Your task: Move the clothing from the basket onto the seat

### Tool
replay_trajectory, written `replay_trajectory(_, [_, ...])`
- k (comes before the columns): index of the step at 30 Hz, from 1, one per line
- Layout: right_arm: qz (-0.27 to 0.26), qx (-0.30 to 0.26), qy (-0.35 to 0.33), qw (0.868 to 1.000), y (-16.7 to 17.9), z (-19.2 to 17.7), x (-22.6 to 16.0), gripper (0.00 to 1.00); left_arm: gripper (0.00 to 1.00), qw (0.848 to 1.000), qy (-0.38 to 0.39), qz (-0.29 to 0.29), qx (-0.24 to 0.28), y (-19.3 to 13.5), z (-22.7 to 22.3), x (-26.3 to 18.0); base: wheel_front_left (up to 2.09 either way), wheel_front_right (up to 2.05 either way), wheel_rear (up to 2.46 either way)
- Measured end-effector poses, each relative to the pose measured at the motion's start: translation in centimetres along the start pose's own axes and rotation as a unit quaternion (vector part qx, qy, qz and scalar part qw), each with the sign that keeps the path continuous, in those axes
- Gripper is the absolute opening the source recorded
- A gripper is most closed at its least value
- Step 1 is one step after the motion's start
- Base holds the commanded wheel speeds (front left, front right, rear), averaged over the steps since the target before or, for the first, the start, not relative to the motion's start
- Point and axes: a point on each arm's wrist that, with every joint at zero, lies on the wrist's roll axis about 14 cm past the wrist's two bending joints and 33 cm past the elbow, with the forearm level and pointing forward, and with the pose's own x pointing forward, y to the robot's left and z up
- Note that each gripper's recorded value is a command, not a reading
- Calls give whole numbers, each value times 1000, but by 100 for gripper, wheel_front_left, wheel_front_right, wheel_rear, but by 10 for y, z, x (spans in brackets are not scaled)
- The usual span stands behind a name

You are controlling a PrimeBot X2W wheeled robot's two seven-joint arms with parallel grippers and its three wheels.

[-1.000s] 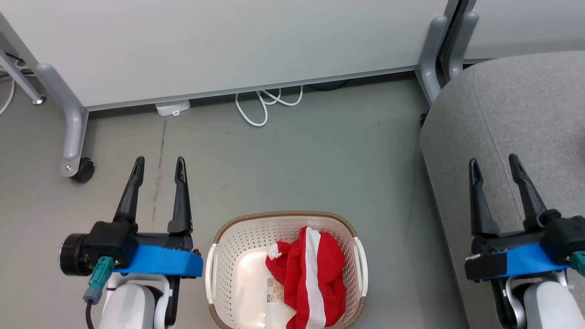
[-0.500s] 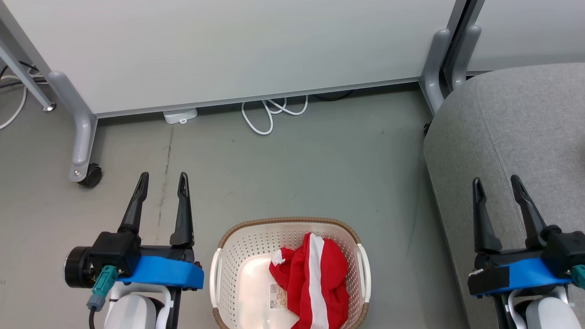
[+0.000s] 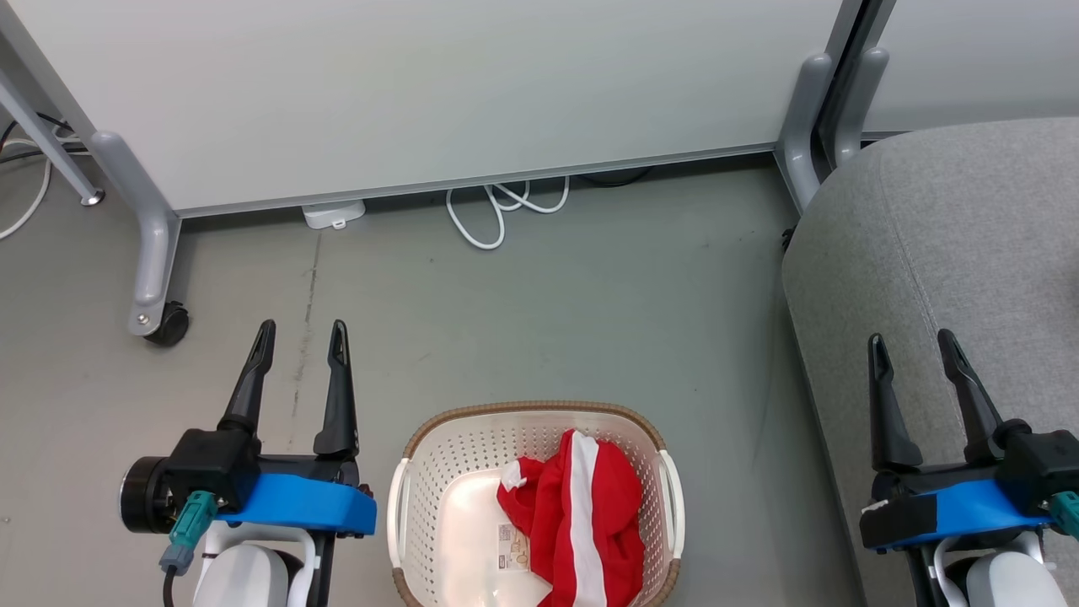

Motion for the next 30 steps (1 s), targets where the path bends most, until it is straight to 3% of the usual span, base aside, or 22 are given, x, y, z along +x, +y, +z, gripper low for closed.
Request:
replay_trajectory(8, [-1,1,4,1000,0,-3,0,100,100,1000,10,-19,-4,-12,-7,4,0,0,0])
replay_trajectory(14, [0,1,8,1000,-1,-8,5,100,100,996,31,-77,-12,-49,-21,19,0,0,0])
replay_trajectory(20, [-5,3,9,1000,-4,-11,13,100,100,987,54,-148,-8,-87,-37,36,0,0,0])
replay_trajectory(30, [-24,-3,24,999,-20,-28,26,100,100,963,147,-224,-10,-123,-104,49,0,0,0])
